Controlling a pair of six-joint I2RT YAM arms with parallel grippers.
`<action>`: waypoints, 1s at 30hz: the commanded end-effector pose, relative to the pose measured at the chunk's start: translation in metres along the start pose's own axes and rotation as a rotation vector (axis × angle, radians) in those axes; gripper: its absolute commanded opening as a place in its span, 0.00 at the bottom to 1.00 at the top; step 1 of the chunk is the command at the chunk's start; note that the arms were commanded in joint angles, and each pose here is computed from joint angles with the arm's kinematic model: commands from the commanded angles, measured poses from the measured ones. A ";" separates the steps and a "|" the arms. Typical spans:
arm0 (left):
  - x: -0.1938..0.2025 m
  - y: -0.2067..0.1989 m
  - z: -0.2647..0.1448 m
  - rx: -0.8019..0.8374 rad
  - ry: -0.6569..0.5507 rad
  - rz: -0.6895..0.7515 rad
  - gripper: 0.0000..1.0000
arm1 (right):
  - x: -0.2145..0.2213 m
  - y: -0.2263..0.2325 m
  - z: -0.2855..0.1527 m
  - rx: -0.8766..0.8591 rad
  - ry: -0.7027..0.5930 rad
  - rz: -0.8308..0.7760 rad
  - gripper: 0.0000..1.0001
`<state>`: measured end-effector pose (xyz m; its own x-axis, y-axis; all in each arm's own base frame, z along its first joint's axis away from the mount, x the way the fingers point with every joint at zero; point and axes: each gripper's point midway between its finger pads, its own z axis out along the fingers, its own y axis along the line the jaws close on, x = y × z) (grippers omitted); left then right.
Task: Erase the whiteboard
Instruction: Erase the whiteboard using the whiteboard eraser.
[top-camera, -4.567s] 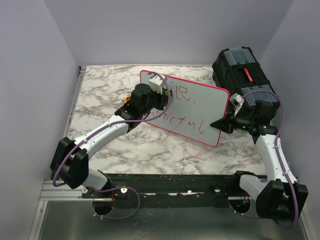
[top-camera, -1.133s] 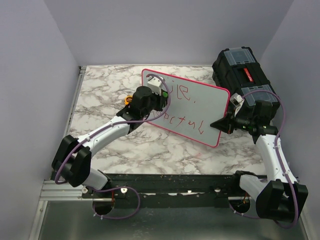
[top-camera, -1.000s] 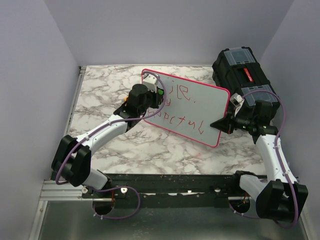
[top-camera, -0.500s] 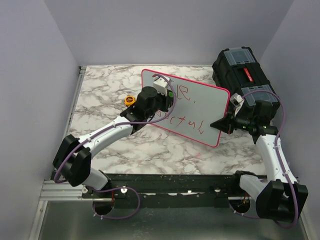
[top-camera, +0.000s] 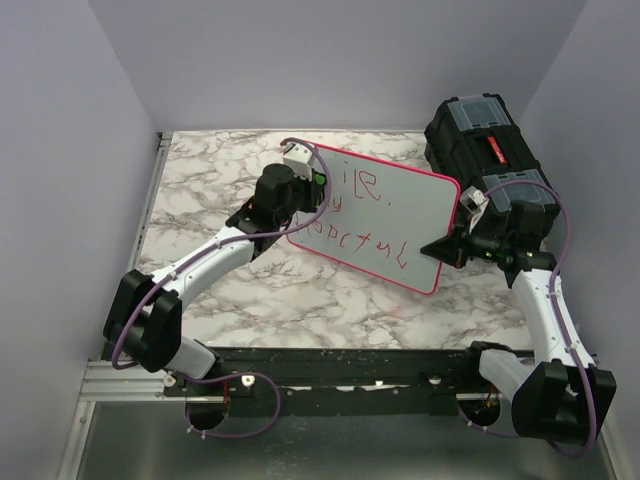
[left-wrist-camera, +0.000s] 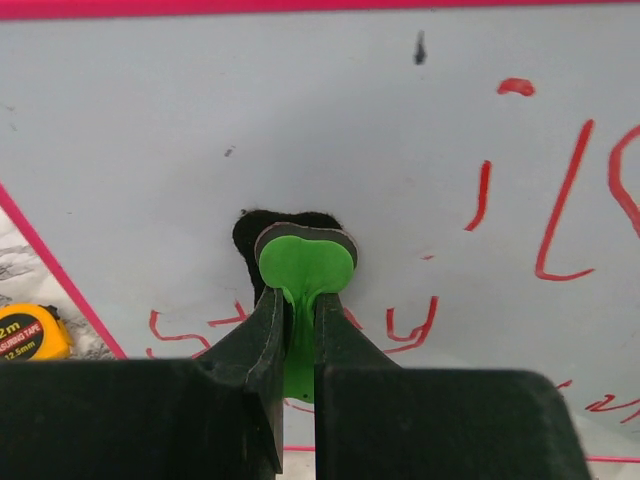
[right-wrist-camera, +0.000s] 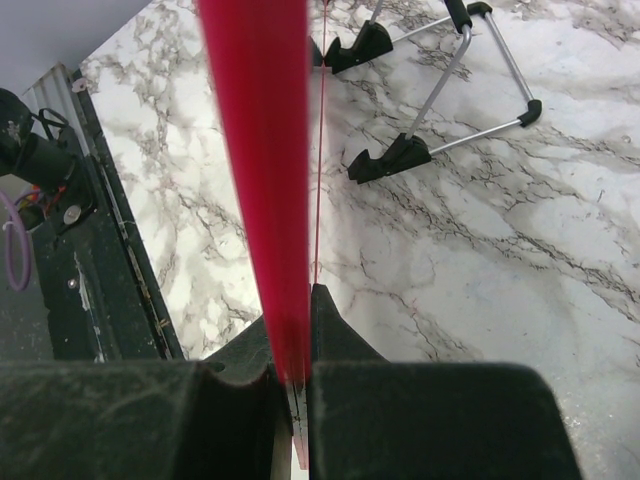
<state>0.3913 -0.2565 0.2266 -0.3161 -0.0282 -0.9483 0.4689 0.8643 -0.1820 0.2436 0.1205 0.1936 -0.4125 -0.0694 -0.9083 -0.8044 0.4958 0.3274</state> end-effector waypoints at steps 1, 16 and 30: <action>-0.004 -0.037 0.000 0.081 -0.006 0.014 0.00 | -0.015 0.005 -0.001 -0.026 -0.035 -0.131 0.01; 0.004 -0.017 0.000 0.027 0.009 0.020 0.00 | -0.016 0.007 -0.002 -0.027 -0.037 -0.135 0.01; -0.010 -0.051 0.001 0.102 -0.011 0.015 0.00 | -0.015 0.006 -0.001 -0.028 -0.036 -0.132 0.00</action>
<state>0.3850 -0.2685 0.2317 -0.3140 -0.0225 -0.9491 0.4921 0.8511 -0.1830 0.2433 0.1204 0.1936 -0.4140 -0.0693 -0.9076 -0.8030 0.4974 0.3283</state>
